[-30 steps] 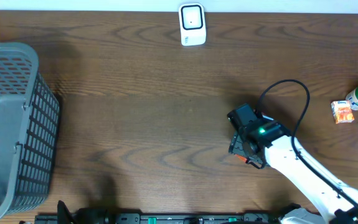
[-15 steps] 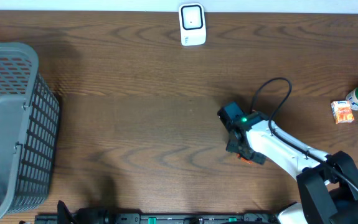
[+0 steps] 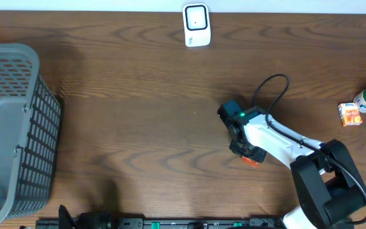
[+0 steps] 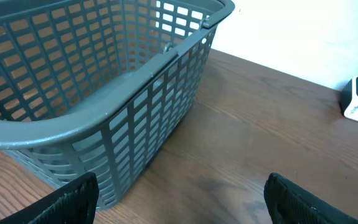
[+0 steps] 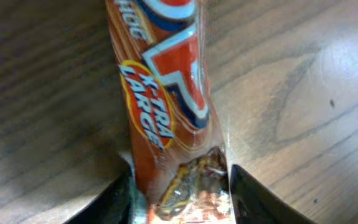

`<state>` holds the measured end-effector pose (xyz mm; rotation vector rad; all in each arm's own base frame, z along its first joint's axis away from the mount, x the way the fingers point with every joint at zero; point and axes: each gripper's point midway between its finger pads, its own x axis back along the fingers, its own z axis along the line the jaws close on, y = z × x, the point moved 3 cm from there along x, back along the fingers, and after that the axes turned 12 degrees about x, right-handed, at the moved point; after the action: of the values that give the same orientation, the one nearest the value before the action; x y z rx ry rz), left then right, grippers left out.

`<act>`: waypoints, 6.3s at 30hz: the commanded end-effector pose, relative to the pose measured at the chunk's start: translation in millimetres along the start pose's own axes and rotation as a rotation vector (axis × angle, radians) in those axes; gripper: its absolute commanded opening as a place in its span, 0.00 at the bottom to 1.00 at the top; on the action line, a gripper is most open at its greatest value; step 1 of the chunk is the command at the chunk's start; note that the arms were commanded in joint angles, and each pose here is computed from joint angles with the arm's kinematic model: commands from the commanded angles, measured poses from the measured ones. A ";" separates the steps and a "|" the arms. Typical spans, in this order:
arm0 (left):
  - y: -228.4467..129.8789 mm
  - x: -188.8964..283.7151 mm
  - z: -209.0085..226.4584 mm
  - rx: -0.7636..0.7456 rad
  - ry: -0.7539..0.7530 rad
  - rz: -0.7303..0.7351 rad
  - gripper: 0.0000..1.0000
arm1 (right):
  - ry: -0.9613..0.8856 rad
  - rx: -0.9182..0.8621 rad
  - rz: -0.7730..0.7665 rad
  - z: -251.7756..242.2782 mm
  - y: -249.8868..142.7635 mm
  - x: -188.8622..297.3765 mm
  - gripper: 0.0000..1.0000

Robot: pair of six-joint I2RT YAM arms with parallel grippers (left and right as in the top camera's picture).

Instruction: Scan the item barcode

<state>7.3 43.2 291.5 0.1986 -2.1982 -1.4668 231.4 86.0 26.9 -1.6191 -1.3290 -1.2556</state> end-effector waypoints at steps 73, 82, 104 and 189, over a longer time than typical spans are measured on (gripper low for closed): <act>0.1 0.0 -0.4 0.000 -0.005 0.000 0.85 | 0.866 0.404 -0.381 95.1 55.0 128.2 0.01; 0.1 0.0 -0.4 0.000 -0.005 0.000 0.85 | 0.948 0.526 -0.367 153.9 29.1 123.4 0.01; 0.1 0.0 -0.4 0.000 -0.005 0.000 0.85 | 1.062 0.623 -0.273 196.4 -6.0 114.5 0.01; 0.1 0.0 -0.4 0.000 -0.005 0.000 0.85 | 1.036 0.709 -0.019 189.0 4.7 18.8 0.01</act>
<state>7.3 43.2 291.5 0.1985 -2.1979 -1.4672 298.0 277.0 17.4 -0.3357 -0.8930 -1.2508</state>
